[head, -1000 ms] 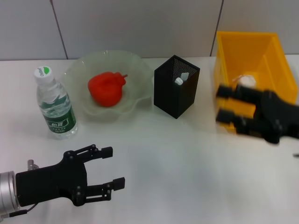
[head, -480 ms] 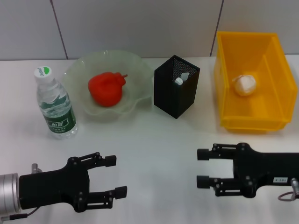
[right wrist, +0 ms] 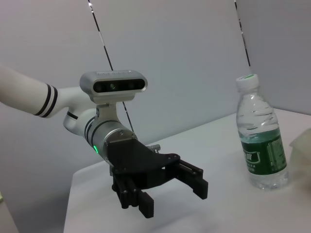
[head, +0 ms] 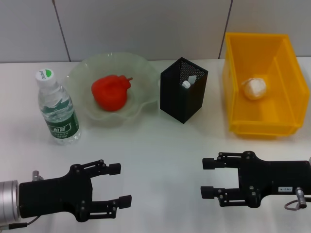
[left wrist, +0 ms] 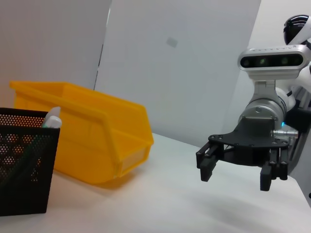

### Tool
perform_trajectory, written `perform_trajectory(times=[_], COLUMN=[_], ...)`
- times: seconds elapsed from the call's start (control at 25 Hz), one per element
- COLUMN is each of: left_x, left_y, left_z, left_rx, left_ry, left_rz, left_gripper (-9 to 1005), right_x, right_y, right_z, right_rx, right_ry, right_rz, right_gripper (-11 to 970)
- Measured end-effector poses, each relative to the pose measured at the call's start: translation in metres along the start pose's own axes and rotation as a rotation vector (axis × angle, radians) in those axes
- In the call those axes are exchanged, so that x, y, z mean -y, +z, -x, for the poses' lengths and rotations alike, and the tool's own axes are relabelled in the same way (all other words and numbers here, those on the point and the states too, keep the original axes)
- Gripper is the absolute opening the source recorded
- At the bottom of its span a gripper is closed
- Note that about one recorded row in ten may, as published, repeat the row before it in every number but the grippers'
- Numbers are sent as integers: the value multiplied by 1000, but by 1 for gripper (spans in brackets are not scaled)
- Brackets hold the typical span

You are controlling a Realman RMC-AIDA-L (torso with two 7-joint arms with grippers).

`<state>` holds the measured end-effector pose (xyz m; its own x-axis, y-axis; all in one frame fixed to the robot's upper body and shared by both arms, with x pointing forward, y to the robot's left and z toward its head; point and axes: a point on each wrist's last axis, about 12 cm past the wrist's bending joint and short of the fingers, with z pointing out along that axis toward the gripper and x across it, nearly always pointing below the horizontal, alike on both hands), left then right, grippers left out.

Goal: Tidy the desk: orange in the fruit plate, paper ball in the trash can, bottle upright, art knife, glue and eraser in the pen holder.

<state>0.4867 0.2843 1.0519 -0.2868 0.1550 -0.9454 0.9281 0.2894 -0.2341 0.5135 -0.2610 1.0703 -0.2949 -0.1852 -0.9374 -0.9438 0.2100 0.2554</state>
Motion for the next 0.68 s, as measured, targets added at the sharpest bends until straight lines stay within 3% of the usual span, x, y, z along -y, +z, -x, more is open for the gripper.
perform_trajectory(times=[0.68], left_x=[-2], left_y=[-6], left_z=[3], left_rx=[-6], left_ry=[11], left_rz=[-5], left_gripper=[847], right_x=[0], right_y=[8], right_z=[-1], right_rx=[-1], right_ry=[-9], right_rz=[-4], right_gripper=[711])
